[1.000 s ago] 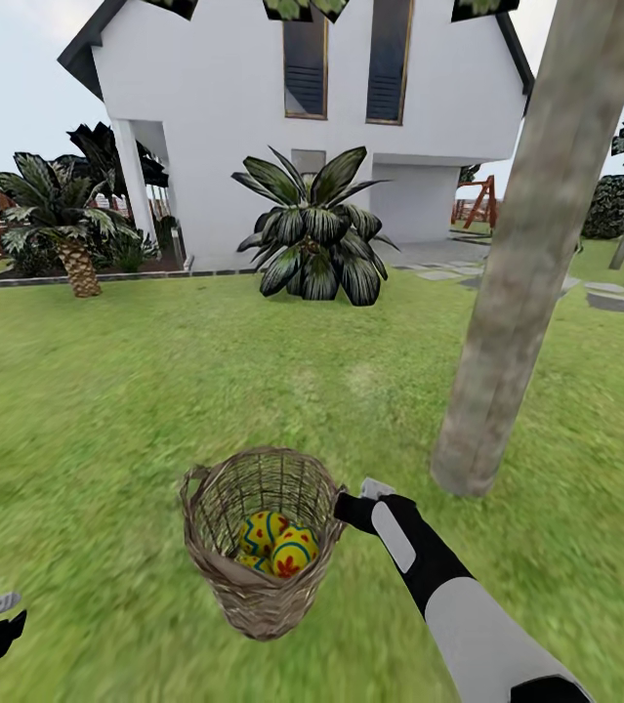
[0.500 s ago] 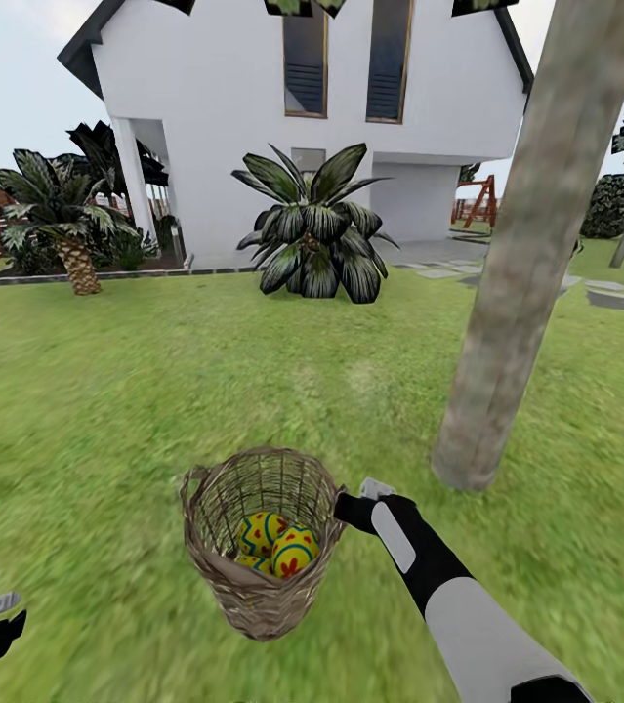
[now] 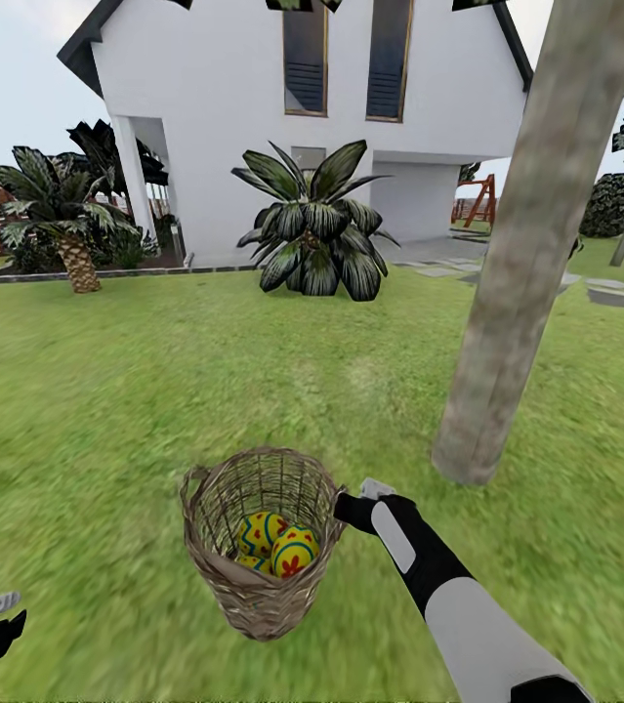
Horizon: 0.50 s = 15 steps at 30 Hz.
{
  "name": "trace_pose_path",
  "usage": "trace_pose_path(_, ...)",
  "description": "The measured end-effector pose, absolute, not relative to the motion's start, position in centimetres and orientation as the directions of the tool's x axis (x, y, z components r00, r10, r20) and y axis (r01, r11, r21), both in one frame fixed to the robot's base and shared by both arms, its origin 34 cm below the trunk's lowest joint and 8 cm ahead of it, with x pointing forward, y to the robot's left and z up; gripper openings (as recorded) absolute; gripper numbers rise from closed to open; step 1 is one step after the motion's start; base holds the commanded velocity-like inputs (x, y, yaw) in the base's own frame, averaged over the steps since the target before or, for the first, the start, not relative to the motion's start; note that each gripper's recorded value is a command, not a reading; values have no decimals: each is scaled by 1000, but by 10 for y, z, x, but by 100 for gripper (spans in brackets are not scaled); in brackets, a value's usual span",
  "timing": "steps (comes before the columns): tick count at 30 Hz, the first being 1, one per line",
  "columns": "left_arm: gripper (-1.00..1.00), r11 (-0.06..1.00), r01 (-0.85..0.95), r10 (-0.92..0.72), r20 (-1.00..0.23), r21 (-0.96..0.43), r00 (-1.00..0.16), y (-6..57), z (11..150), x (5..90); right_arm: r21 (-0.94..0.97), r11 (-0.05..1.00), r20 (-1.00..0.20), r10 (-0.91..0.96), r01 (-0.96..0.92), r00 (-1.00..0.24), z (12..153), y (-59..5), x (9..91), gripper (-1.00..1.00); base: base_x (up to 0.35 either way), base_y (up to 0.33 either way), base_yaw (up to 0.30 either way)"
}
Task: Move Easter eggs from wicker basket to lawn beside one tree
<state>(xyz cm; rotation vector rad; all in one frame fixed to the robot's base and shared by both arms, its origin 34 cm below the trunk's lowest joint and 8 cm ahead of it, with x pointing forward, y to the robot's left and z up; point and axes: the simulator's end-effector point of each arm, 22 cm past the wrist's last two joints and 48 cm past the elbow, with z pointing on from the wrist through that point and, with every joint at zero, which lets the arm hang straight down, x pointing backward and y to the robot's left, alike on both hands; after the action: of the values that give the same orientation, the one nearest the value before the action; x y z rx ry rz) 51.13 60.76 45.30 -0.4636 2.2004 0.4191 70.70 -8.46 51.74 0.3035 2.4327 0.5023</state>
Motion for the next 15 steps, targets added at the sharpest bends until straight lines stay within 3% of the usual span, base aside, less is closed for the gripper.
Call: trace_pose_path(15, 100, 876, -461, -185, -787, 139, -588, 608, 420, 503, 424, 901, -537, 332, 92, -776, 485, -85, 699, -100, 0, 0, 0)
